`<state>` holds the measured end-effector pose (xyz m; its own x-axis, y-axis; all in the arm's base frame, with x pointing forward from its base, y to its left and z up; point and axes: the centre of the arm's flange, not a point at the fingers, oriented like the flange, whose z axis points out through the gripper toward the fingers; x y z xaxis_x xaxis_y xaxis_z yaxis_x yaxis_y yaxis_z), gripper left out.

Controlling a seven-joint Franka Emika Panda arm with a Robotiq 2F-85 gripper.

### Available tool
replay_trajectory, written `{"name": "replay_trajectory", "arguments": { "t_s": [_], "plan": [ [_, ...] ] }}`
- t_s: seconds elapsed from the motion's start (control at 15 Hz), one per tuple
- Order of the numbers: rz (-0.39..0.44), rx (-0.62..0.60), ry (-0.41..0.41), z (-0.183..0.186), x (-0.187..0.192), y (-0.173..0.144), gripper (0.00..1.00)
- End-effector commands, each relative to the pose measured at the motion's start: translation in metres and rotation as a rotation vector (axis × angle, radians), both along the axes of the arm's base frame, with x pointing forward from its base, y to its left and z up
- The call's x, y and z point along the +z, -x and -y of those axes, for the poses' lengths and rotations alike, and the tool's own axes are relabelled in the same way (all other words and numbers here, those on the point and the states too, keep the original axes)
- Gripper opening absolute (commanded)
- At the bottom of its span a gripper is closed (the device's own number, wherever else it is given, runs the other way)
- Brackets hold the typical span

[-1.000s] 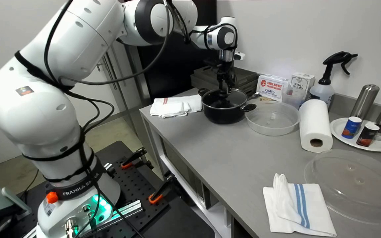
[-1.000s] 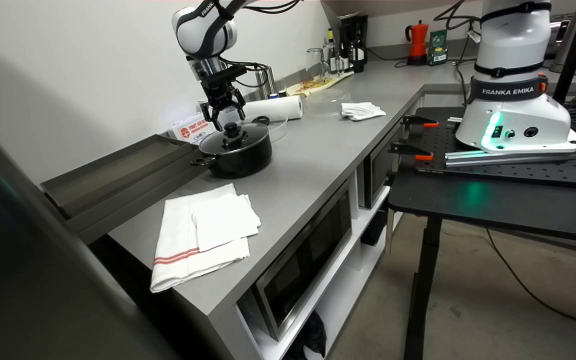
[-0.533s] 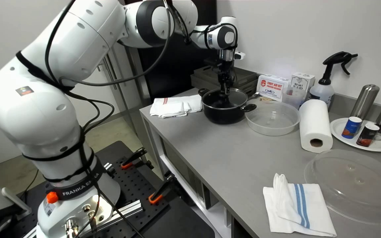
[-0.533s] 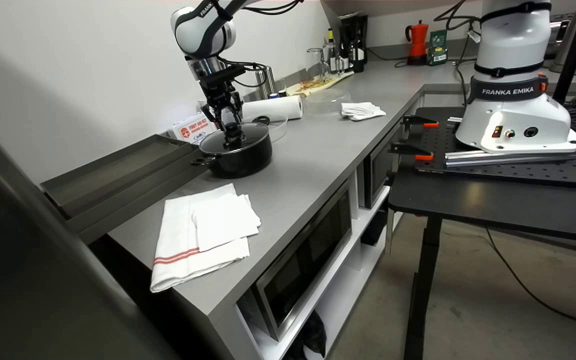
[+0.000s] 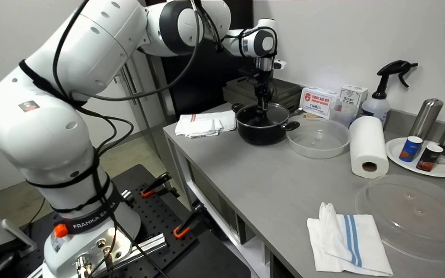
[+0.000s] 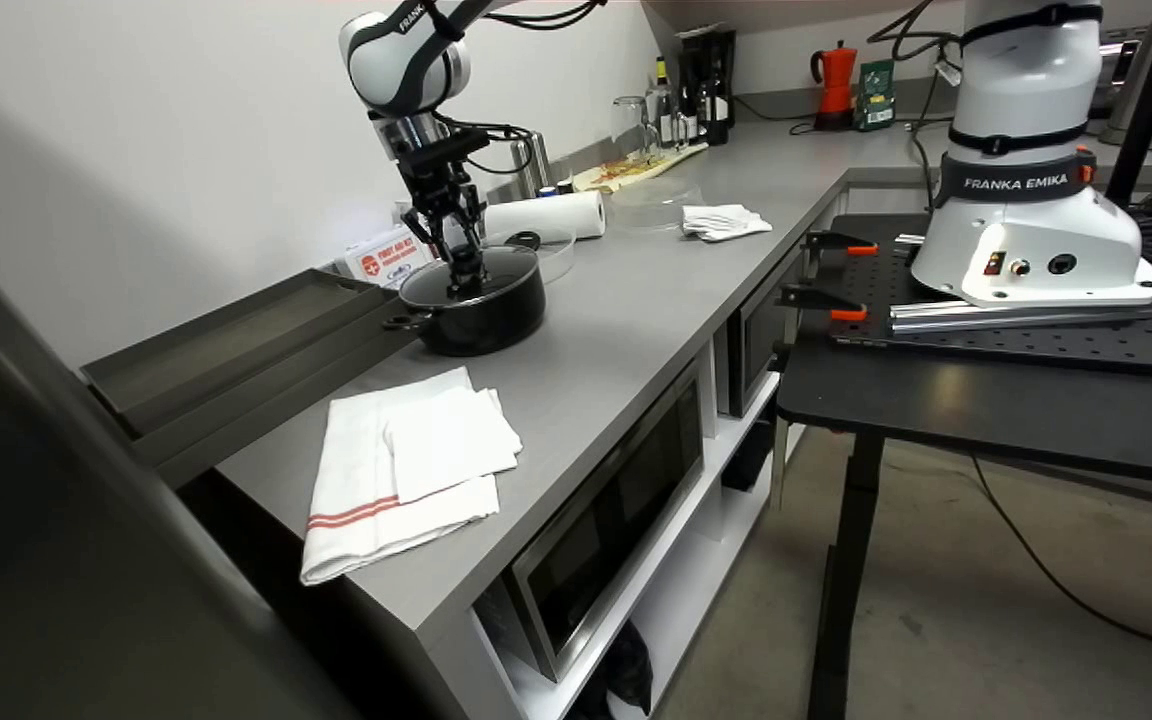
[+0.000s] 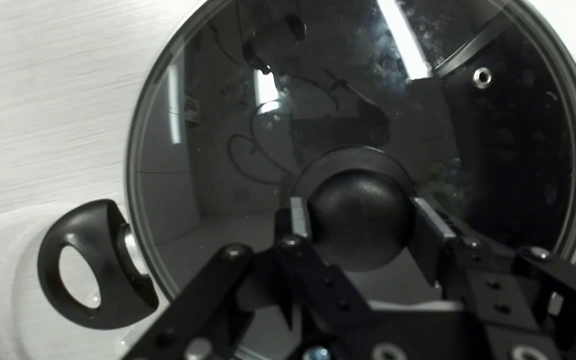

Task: Place the glass lid on the pot then remove it from the pot.

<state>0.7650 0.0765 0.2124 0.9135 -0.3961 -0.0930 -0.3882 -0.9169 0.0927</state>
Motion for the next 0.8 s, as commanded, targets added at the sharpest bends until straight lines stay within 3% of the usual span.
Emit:
{"name": "replay_trajectory", "arguments": {
  "t_s": [0.0,0.47,0.73],
  "plan": [
    [0.017,0.007,0.001,-0.010,0.026,0.000,0.25],
    [0.084,0.038,0.007,-0.021,0.086,0.019,0.25],
    [0.103,0.036,0.005,-0.007,0.109,0.030,0.25]
  ]
}}
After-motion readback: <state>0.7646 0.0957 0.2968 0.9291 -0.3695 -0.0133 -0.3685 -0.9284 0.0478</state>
